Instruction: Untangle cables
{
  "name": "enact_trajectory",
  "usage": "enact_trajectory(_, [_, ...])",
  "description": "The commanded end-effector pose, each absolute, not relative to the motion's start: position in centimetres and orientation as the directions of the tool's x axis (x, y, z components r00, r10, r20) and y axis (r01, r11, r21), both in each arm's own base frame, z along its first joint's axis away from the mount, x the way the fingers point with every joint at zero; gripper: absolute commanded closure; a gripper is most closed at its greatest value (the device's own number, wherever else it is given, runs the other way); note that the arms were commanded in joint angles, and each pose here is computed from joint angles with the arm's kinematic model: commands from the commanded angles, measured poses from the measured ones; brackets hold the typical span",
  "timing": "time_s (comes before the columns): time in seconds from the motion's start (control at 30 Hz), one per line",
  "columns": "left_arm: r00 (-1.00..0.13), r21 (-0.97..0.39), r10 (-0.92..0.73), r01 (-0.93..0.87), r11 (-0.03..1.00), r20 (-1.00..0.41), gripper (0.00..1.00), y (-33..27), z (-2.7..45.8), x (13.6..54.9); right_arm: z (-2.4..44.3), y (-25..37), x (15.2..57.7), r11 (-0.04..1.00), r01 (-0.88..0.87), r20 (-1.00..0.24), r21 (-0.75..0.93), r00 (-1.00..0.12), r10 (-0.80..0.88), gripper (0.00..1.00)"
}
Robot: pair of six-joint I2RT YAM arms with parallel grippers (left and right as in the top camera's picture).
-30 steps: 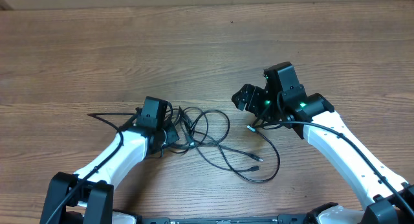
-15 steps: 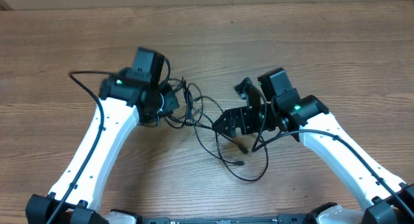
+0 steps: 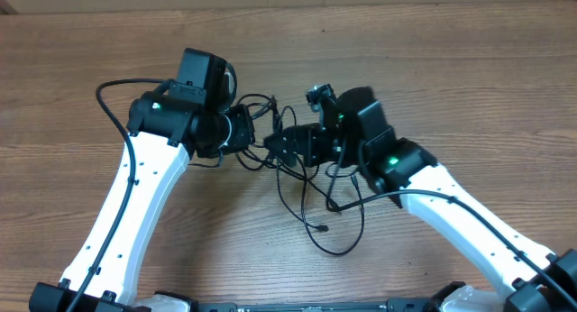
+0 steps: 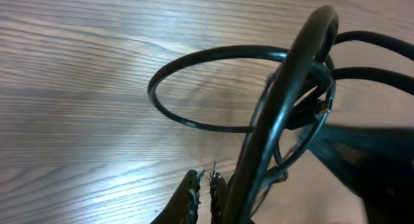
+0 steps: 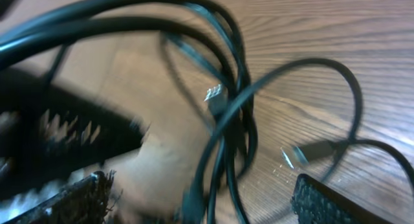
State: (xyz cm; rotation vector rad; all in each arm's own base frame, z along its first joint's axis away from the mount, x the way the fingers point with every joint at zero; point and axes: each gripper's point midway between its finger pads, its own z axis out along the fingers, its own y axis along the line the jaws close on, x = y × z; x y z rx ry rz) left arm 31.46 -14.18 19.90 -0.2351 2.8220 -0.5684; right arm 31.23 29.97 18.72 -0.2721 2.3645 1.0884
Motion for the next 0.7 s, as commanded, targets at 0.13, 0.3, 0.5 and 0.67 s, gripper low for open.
enact_trajectory(0.13, [-0.952, -0.527, -0.040, 0.132, 0.840, -0.302, 0.96, -17.0, 24.1, 29.8, 10.9, 23.0, 34.9, 0.887, 0.194, -0.477, 0.419, -0.784, 0.397, 0.17])
enact_trajectory(0.3, [-0.886, -0.379, -0.148, 0.034, 0.925, -0.440, 0.96, -10.6, 27.4, 30.9, 8.9, 16.2, 34.3, 0.889, 0.399, -0.494, 0.226, -0.739, 0.457, 0.16])
enact_trajectory(0.5, [-0.792, -0.303, -0.243, -0.077, 0.950, -0.560, 0.96, -5.7, 30.4, 31.5, 8.6, 12.9, 35.1, 0.874, 0.447, -0.488, 0.190, -0.729, 0.479, 0.13])
enact_trajectory(0.67, [-0.771, -0.160, -0.248, -0.191, 0.969, -0.587, 0.96, -2.5, 29.8, 31.5, 8.6, 10.9, 35.6, 0.887, 0.440, -0.503, 0.141, -0.739, 0.447, 0.12])
